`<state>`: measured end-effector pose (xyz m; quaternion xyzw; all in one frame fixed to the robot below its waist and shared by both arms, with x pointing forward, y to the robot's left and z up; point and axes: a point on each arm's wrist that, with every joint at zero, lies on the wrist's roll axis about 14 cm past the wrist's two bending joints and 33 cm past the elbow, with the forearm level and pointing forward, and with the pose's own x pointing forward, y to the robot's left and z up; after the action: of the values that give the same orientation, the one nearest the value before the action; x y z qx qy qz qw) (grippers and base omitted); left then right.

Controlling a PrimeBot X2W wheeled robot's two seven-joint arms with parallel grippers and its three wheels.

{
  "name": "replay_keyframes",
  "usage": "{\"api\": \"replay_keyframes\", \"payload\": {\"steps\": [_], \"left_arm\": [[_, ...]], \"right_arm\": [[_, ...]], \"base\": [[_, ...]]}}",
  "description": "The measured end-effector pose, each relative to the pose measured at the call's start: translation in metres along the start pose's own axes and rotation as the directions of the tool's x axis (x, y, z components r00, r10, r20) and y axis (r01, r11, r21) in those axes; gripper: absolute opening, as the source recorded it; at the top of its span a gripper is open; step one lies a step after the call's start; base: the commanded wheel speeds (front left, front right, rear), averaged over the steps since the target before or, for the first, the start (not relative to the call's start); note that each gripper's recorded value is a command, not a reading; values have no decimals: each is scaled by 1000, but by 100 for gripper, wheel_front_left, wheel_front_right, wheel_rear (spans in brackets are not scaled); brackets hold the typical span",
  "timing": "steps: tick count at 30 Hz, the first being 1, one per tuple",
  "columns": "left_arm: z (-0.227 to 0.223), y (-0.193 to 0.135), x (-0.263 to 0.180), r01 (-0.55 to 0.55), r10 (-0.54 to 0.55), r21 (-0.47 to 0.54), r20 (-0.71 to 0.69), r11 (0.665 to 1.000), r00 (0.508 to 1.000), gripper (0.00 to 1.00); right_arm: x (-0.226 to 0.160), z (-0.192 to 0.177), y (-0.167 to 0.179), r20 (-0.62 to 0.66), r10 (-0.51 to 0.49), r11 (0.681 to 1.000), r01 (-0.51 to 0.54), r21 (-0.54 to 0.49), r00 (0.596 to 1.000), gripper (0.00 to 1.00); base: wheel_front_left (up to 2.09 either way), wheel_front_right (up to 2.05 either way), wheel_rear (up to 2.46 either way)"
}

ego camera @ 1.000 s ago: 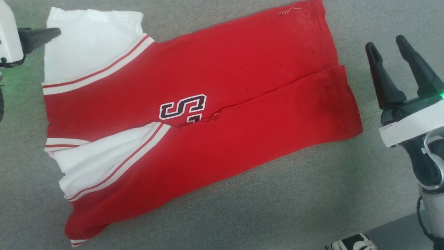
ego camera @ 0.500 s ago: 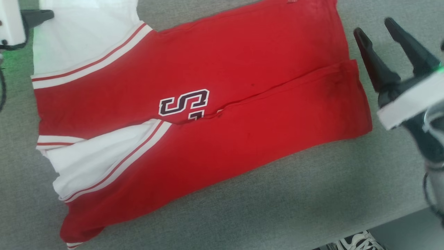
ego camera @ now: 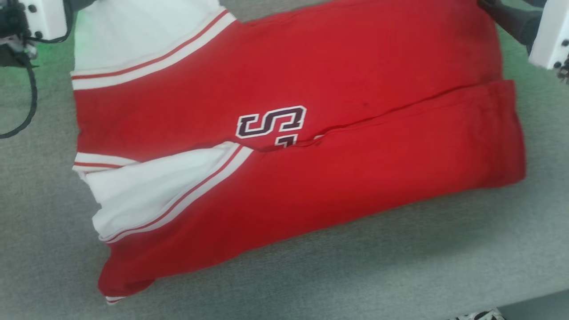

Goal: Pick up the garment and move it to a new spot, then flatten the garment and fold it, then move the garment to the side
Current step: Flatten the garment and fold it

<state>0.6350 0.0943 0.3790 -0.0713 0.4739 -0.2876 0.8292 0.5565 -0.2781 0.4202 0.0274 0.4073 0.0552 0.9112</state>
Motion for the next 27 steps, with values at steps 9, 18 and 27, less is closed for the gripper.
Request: {"api": "replay_keyframes", "payload": {"steps": [9,18,27], "left_arm": [[-3,-4,-2,24,-25,7,29,1000,999,0],[10,-56,-38,130,-132,23,184,991,974,0],[0,-109,-135,200,-231,122,353,972,907,0]], "right_arm": [[31,-14,15,-132,40,999,-40,-2,990,28],[2,11,15,30,50,998,-49,-30,998,0],[-61,5,28,79,116,990,-109,-89,990,0]], "base": [[0,0,0],[0,0,0],[0,0,0]]}}
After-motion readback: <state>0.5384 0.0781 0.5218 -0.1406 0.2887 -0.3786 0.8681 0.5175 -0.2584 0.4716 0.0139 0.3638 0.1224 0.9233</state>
